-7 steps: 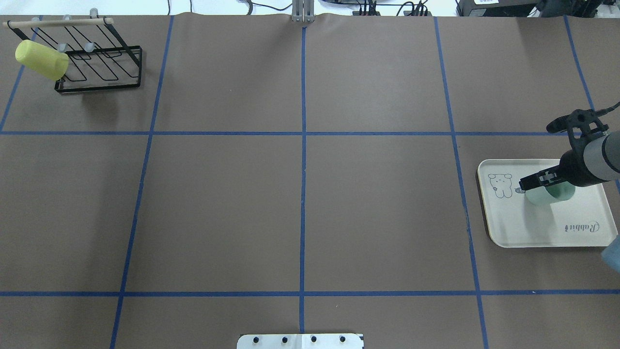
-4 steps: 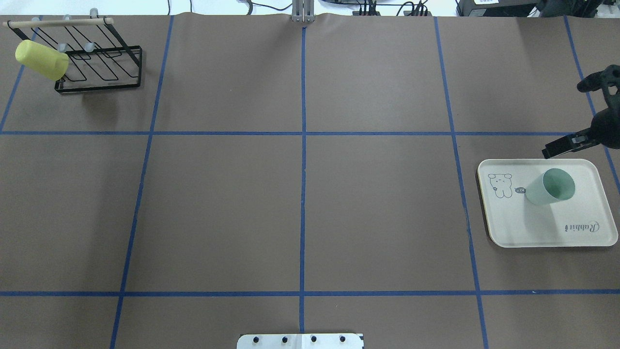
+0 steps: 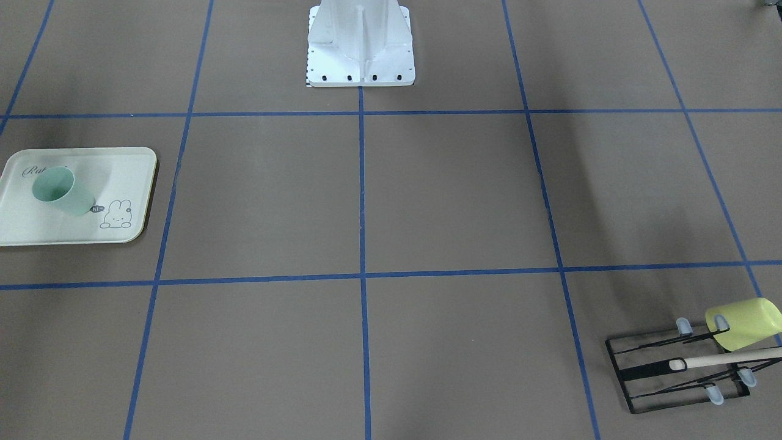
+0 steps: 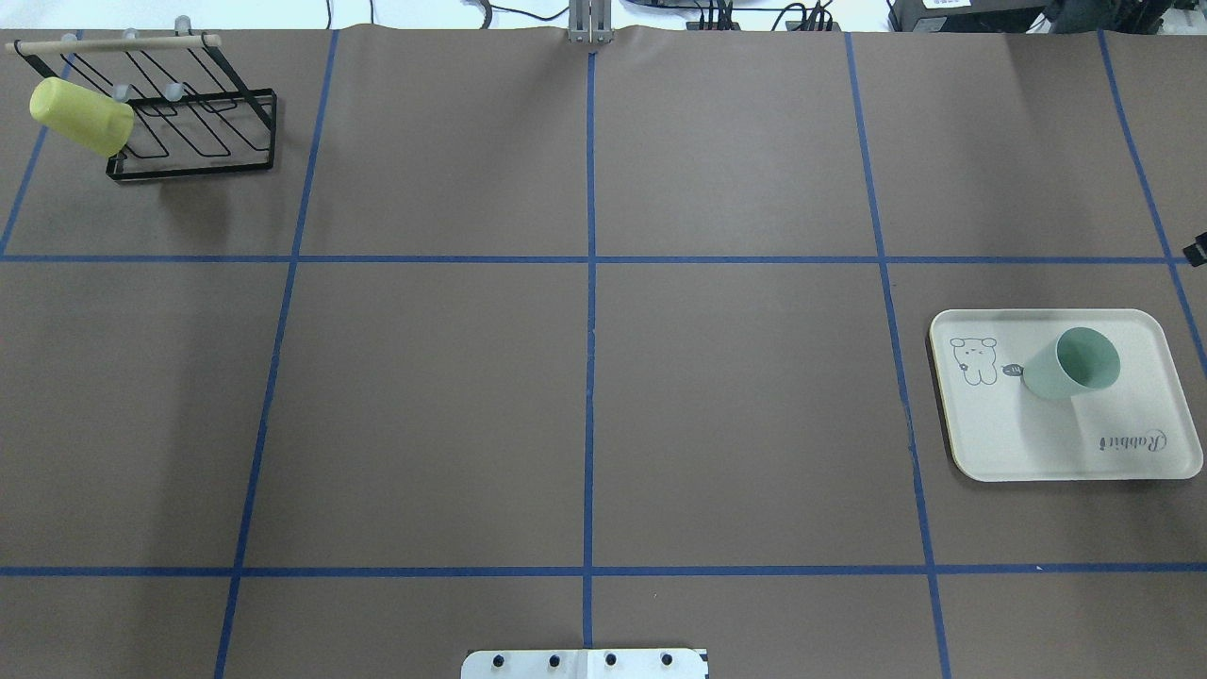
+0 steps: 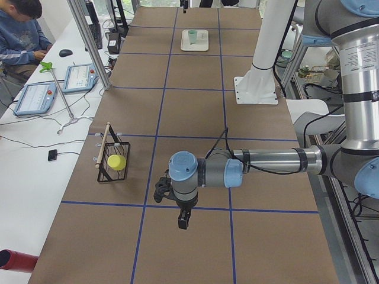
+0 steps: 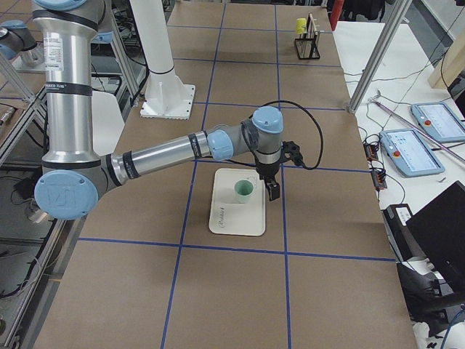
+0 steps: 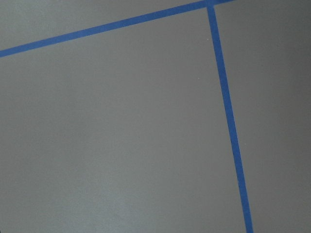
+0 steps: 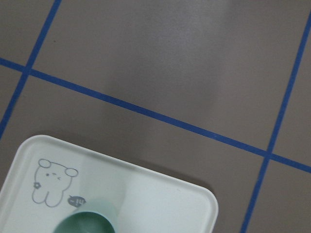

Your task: Left arm grabs green cup and hands to right arm on tray

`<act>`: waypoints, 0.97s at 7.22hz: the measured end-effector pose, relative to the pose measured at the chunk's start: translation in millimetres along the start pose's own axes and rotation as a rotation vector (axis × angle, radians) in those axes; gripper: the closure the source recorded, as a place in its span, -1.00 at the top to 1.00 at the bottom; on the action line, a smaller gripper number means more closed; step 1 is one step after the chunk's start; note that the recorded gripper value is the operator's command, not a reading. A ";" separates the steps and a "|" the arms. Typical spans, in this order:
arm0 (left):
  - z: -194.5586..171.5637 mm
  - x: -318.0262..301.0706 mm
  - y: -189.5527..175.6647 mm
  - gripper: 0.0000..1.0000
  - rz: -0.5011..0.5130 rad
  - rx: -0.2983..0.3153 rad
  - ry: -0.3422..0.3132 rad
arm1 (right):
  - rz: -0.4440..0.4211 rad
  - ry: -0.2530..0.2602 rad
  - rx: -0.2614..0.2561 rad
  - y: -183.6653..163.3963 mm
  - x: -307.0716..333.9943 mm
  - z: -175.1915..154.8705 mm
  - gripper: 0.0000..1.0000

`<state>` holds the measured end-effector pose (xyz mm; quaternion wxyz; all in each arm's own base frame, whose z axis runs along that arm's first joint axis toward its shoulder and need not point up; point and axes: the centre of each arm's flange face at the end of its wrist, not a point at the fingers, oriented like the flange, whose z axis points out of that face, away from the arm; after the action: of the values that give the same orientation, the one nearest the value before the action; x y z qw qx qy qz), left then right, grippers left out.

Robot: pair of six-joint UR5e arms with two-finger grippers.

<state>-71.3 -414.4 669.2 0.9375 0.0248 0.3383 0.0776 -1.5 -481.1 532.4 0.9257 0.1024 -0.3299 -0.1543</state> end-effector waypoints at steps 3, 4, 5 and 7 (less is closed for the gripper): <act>-10.6 11.4 -9.5 1.00 -0.067 0.032 0.053 | 0.079 0.007 -0.074 88.1 63.8 17.5 1.00; -18.1 17.7 -10.9 1.00 -0.057 0.047 0.053 | 0.104 0.014 -0.098 110.6 74.2 24.5 1.00; -24.7 23.1 -11.3 1.00 -0.046 0.059 0.051 | 0.119 0.018 -0.115 125.7 80.1 29.2 1.00; -27.6 25.9 -9.8 1.00 -0.041 0.063 0.048 | 0.138 0.013 -0.125 136.6 83.4 32.7 1.00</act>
<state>-68.1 -420.0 630.6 0.9292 0.0455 0.3636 0.0481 68.6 -386.2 645.4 0.9408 0.0224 -0.3198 -0.1098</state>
